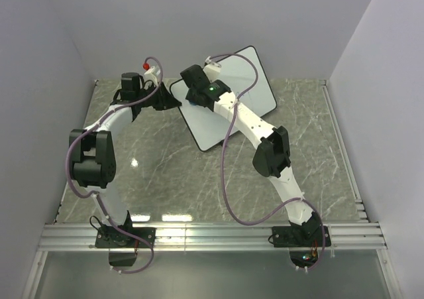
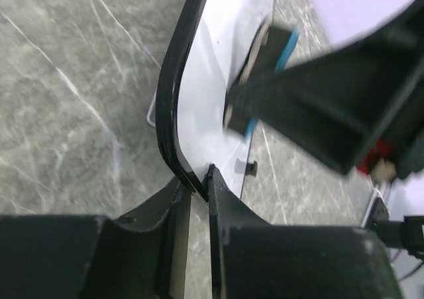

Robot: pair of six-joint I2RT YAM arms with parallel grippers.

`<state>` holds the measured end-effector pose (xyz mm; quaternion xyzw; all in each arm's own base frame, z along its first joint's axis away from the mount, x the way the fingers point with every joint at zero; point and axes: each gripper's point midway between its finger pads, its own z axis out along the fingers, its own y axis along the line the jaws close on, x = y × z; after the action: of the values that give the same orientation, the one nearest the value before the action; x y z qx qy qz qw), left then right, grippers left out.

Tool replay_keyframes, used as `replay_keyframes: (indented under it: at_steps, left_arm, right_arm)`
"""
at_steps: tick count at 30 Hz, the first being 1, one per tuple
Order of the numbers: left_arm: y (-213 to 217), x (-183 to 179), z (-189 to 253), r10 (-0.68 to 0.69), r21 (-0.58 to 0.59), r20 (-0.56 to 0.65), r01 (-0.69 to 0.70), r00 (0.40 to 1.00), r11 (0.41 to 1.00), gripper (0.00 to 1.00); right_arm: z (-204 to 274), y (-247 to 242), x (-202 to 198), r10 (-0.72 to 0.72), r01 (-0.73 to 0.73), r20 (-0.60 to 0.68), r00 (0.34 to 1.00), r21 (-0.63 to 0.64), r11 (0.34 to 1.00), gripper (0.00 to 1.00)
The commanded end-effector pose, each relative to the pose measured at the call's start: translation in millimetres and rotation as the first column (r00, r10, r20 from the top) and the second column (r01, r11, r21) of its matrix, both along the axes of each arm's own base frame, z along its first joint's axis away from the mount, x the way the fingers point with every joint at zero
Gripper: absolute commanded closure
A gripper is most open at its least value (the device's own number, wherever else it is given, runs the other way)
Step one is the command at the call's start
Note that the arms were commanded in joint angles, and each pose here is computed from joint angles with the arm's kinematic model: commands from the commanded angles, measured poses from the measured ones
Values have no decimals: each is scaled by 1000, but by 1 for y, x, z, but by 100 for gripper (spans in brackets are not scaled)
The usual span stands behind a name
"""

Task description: Erase the whiteboard

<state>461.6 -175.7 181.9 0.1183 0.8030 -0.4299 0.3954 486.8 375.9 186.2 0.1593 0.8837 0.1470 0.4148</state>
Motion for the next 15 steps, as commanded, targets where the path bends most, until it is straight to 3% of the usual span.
replay_keyframes:
  at_steps: [1,10,11,13,14,15]
  left_arm:
    - [-42,-58,22,-237,-59,0,237,972,970,100]
    - [-41,-60,24,-228,-35,-1,227,974,973,100]
    - [-41,-60,24,-228,-28,6,228,974,973,100]
    - [-39,-58,24,-214,-10,7,214,977,977,100]
    - [-38,-58,24,-211,-6,9,211,977,977,100]
    - [-37,-56,23,-197,5,10,197,980,980,100]
  right_arm:
    - [-9,-44,22,-192,204,90,977,-142,969,100]
    - [-30,-58,10,-179,179,15,984,-155,971,100]
    - [-33,-52,16,-146,144,-17,989,-61,988,100]
    - [-57,-66,10,-123,125,-94,988,13,992,100]
    - [-43,-46,10,-31,45,-93,995,160,986,100]
    - [-67,-54,1,-24,48,-145,989,166,985,100]
